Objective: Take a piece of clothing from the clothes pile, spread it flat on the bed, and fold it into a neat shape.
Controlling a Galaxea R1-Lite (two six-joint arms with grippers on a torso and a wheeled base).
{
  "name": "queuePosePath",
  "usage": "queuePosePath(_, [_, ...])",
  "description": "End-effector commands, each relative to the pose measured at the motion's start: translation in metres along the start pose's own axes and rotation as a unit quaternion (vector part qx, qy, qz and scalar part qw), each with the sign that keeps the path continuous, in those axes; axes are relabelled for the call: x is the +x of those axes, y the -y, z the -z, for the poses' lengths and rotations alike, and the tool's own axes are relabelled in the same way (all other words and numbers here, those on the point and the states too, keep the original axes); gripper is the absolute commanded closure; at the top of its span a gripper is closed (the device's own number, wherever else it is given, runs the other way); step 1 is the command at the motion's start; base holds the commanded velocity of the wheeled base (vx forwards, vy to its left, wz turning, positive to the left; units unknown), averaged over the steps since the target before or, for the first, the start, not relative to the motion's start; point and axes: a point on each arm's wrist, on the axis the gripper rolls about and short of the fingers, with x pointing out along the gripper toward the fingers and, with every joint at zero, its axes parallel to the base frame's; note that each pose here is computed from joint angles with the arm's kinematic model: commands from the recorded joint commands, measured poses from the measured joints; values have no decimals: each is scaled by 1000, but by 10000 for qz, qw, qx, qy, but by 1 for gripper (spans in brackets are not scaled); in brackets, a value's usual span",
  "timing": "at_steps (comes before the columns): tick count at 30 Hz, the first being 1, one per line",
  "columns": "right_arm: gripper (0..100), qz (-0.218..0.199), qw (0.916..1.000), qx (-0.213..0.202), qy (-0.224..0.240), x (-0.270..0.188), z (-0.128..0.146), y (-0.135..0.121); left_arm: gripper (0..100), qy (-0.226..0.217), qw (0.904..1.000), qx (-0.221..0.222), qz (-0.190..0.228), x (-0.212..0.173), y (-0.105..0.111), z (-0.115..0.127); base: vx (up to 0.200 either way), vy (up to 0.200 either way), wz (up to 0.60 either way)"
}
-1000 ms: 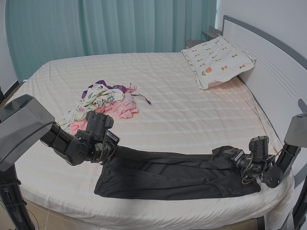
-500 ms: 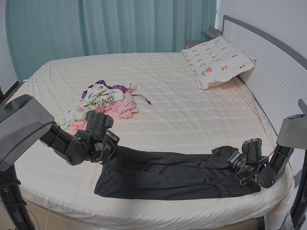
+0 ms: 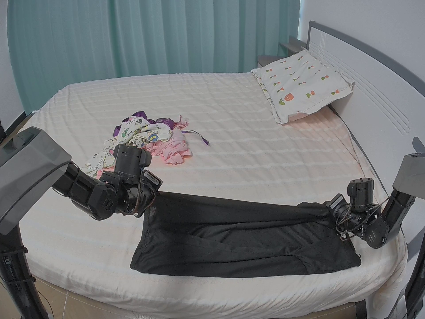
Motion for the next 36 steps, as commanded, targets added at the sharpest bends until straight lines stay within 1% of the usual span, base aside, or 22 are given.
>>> queuePosePath(1, [100, -375, 9980, 196, 476, 8, -30, -19, 100, 188, 9995, -98, 221, 4, 12, -14, 0, 0, 0])
queuePosePath(3, [100, -535, 9961, 266, 644, 8, -40, -27, 100, 221, 9993, -113, 264, 5, 14, -16, 0, 0, 0])
queuePosePath(6, [100, -601, 9953, 284, 704, 7, -43, -29, 100, 281, 9989, -166, 337, 5, 14, -16, 0, 0, 0])
queuePosePath(9, [100, -521, 9963, 218, 647, 8, -39, -24, 100, 325, 9985, -201, 397, 6, 9, -16, 0, 0, 0])
queuePosePath(13, [100, -276, 9985, 138, 459, 8, -30, -11, 100, 328, 9985, -159, 420, 10, 0, -12, 0, 0, 0])
queuePosePath(15, [100, -268, 9986, 127, 445, 8, -30, -10, 100, 325, 9985, -158, 413, 10, 0, -11, 0, 0, 0])
queuePosePath(16, [100, -165, 9994, -38, 298, 7, -25, -3, 100, 278, 9990, -138, 318, 13, -6, -8, 0, 0, 0])
queuePosePath(22, [100, 26, 9993, -364, -30, -1, -13, 12, 100, 163, 9998, -68, 56, 21, -19, -1, 0, 0, 0])
queuePosePath(25, [100, 70, 9990, -425, -70, -5, -10, 17, 100, 107, 9999, -20, -43, 21, -25, 2, 0, 0, 0])
queuePosePath(29, [100, 44, 9983, -576, -77, -13, -6, 25, 100, 52, 9998, 126, -152, 20, -32, 5, 0, 0, 0])
queuePosePath(32, [100, 31, 9979, -642, -69, -16, -3, 29, 100, 28, 9997, 144, -207, 18, -36, 6, 0, 0, 0])
queuePosePath(34, [100, 43, 9974, -712, -110, -18, 4, 37, 100, -21, 9993, 213, -318, 18, -43, 9, 0, 0, 0])
queuePosePath(36, [100, -101, 9976, -678, -1, -17, 3, 36, 100, -37, 9991, 243, -353, 18, -46, 10, 0, 0, 0])
